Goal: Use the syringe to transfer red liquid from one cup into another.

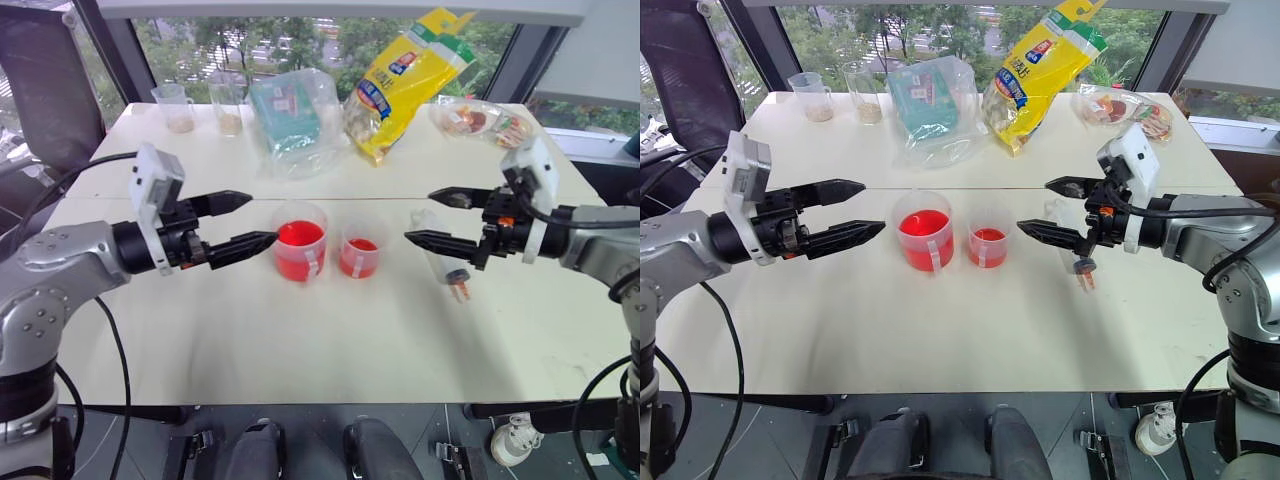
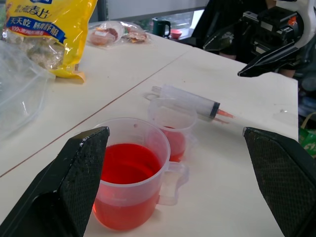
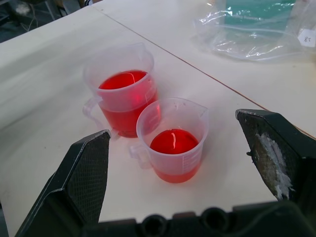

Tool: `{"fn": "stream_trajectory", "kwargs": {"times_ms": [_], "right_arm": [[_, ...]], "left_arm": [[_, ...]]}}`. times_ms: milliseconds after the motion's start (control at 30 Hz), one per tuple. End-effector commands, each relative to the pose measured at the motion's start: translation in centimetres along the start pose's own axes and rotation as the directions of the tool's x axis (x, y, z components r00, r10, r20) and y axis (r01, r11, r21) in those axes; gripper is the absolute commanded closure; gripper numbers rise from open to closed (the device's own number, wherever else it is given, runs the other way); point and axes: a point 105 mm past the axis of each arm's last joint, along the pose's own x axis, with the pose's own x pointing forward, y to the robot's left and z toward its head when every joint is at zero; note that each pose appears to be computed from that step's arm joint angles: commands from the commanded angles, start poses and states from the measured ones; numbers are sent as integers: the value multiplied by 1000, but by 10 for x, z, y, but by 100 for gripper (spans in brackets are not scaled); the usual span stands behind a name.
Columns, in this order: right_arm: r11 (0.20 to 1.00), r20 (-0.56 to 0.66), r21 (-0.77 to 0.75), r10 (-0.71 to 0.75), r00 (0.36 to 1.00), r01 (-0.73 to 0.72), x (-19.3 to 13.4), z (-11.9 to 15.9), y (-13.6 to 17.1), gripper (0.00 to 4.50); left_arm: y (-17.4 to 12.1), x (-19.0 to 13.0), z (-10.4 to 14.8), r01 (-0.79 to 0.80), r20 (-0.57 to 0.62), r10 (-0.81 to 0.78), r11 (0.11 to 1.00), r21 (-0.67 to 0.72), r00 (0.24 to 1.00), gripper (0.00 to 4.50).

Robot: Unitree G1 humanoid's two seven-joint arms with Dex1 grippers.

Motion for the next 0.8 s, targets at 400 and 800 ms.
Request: {"fn": "stream_trajectory", "kwargs": {"times_ms": [400, 800], "right_arm": [[996, -64, -37, -78, 995, 76, -9, -4, -18, 5], [986, -193, 2, -164, 967, 168, -4, -20, -48, 5]], "left_arm": [[-6, 3, 11, 24, 42, -26, 999, 47, 999, 0], [-9, 7, 7, 26, 58, -28, 999, 46, 998, 0]]}}
